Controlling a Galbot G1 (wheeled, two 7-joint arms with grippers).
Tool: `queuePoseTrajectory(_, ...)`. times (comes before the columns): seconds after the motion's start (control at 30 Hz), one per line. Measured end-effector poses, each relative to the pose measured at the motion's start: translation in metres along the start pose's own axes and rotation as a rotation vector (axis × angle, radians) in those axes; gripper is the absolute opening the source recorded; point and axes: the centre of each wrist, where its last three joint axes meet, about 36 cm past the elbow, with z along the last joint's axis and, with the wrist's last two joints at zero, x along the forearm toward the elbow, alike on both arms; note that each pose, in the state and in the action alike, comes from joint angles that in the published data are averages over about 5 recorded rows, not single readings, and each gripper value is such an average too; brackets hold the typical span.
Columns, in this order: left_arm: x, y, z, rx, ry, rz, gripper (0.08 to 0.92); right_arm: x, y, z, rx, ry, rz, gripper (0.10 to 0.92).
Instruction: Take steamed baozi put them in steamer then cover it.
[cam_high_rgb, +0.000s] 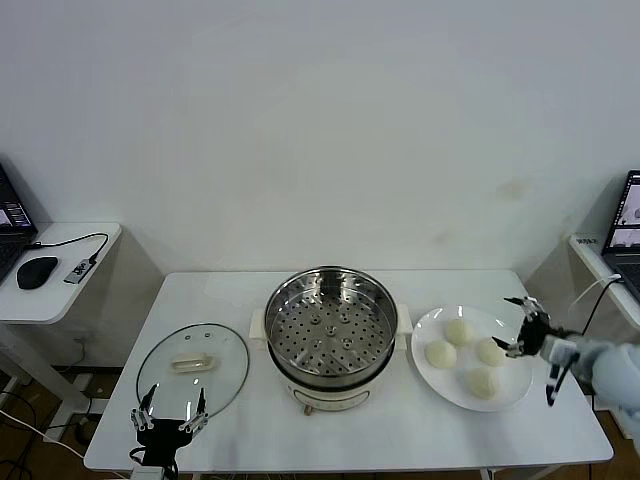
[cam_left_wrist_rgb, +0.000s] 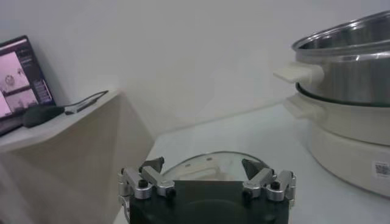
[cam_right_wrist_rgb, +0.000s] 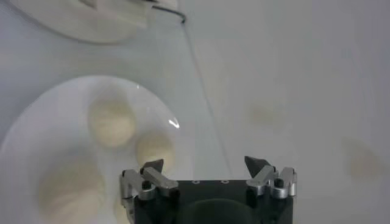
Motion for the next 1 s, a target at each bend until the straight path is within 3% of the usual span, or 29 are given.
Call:
queuePoseTrajectory(0.43,-0.001,0.008,-0.001,-0.031,-0.001,-0.016,0.823,-0.061,-0.064,-0.014,0.079,0.057,-0.271,0.823)
queuePoseTrajectory(1.0,-0.003,0.013,-0.001,-0.034,0.002,-0.038,0.823,-0.143,-0.065,-0.04,0.144,0.121,-0.434,0.823)
